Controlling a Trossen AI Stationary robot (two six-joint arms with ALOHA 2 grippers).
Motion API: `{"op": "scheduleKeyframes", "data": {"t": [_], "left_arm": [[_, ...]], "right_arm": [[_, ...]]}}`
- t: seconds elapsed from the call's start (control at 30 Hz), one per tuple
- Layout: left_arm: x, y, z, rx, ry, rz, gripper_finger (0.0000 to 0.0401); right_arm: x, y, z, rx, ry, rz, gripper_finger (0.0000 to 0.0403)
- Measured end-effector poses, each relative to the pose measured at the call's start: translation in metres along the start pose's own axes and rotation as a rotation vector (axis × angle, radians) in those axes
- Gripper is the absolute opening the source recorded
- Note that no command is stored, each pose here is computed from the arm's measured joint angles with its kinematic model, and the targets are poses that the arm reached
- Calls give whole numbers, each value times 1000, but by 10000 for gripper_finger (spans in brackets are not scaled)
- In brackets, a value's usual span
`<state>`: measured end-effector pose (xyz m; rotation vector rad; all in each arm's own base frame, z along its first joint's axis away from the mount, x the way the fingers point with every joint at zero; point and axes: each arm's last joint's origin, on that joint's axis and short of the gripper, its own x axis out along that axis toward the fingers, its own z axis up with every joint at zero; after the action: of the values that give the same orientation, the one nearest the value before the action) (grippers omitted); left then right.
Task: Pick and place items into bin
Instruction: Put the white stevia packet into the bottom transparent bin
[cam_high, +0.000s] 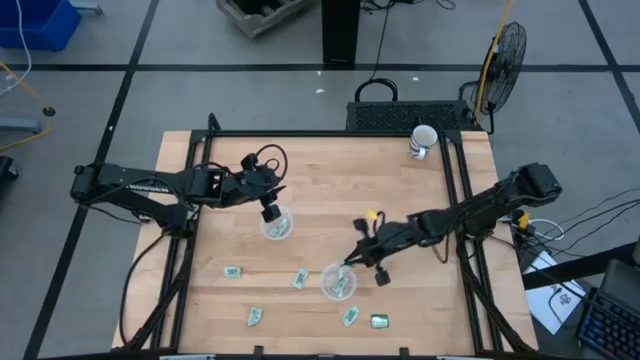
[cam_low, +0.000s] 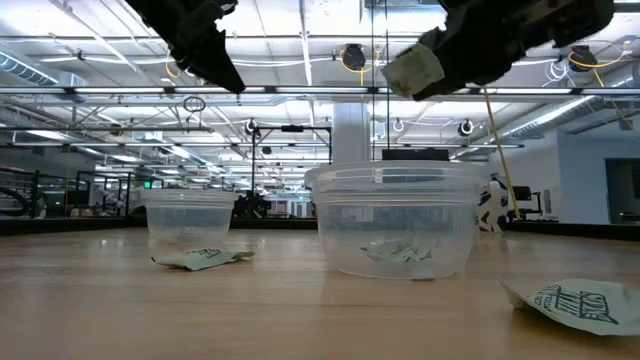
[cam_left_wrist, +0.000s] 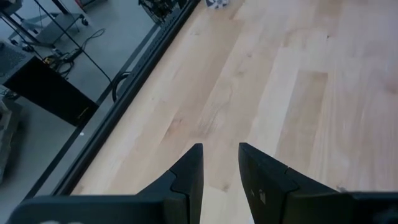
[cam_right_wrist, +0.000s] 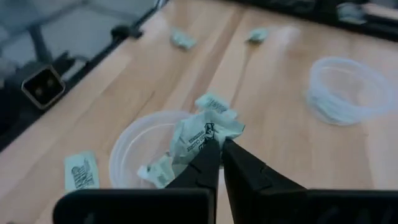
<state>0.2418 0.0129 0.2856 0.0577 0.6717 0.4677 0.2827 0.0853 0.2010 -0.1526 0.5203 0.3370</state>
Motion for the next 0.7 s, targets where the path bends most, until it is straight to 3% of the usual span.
{"op": "scheduleKeyframes", "data": {"t": [0.2, 0.37, 0.7], "left_arm": [[0, 0, 1, -7, -9, -2, 108], [0, 0, 1, -11, -9, -5, 108], [0, -1, 1, -55, -8, -15, 108]], "right_arm": [[30, 7, 9, -23, 180, 39, 9], [54, 20, 16, -68, 216, 74, 9], [80, 29, 4, -31, 435, 91, 9]]}}
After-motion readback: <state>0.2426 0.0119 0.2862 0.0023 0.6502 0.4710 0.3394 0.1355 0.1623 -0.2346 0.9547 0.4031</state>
